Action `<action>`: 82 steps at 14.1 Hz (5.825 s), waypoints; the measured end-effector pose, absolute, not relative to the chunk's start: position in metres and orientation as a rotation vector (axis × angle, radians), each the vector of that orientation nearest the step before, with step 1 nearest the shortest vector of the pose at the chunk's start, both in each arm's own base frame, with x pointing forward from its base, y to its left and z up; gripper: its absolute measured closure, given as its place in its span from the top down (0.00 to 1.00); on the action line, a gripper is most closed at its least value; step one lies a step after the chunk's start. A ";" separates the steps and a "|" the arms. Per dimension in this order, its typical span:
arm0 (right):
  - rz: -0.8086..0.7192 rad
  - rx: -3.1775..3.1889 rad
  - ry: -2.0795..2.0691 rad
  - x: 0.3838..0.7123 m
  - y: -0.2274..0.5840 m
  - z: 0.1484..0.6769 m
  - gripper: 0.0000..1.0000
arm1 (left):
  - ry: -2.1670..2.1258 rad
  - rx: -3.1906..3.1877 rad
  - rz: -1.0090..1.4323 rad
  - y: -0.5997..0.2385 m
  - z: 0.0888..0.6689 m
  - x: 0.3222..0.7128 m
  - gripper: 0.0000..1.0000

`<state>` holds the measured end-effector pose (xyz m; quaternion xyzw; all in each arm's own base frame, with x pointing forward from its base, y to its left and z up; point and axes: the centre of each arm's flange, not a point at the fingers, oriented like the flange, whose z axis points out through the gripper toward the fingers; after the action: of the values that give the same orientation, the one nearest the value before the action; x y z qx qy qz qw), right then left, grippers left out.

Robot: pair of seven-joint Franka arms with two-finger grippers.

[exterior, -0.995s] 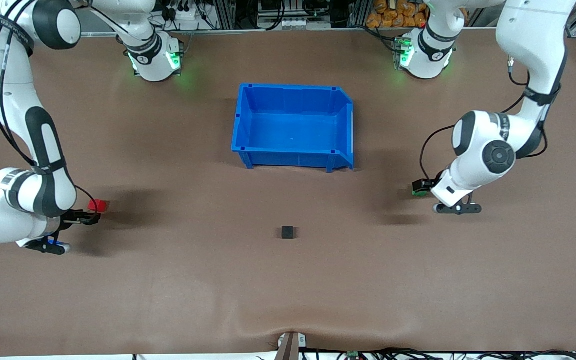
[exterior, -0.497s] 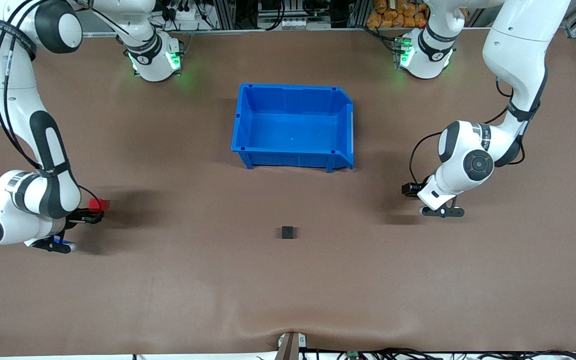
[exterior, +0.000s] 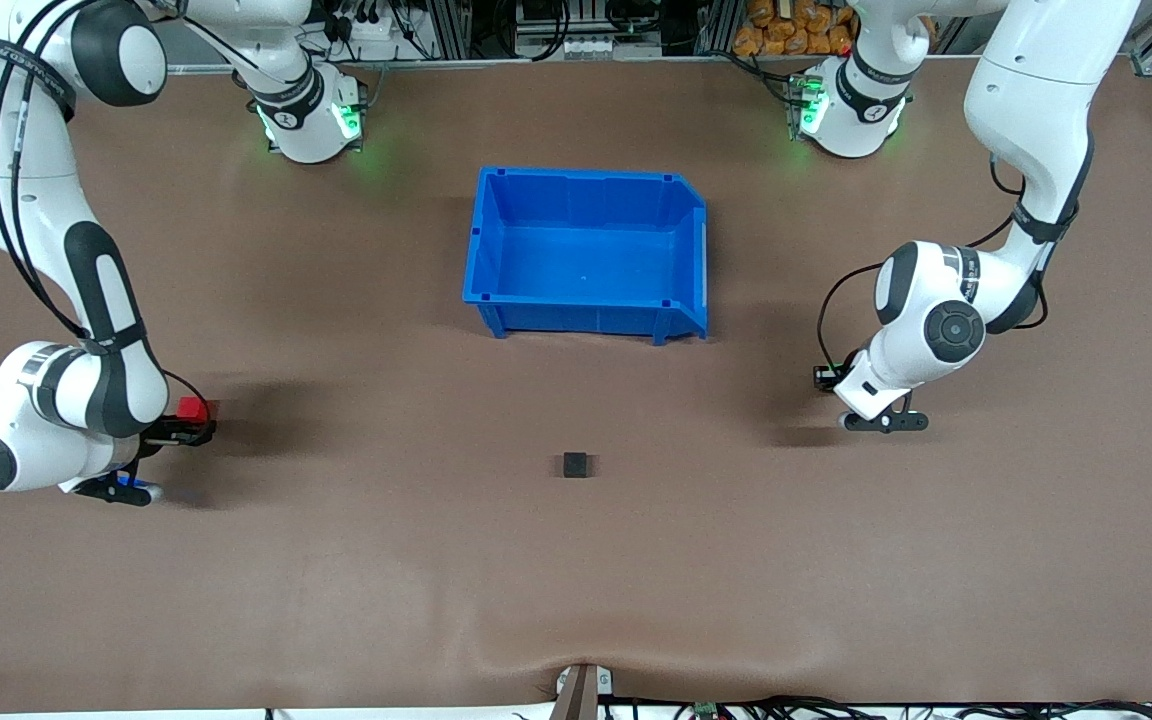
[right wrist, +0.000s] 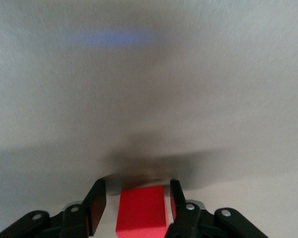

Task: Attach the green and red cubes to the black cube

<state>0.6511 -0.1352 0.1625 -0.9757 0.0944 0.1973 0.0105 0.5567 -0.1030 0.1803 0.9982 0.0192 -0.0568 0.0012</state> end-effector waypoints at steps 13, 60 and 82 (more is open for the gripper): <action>0.805 -2.492 1.123 0.678 -0.028 0.208 0.40 | 1.313 2.881 -0.133 -0.158 0.296 0.618 0.40; 0.511 -2.459 1.742 0.714 0.183 0.309 1.00 | 2.066 1.960 -0.060 -0.448 0.188 0.637 0.40; 0.049 -3.041 0.039 0.552 -0.078 0.636 1.00 | 2.049 1.987 -0.045 -0.467 0.174 0.622 0.45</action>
<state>0.5521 -0.0781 0.6357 -0.9985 0.0129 0.0160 0.0501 0.6220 -0.4666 0.1736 0.6889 0.7105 -0.0154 0.1429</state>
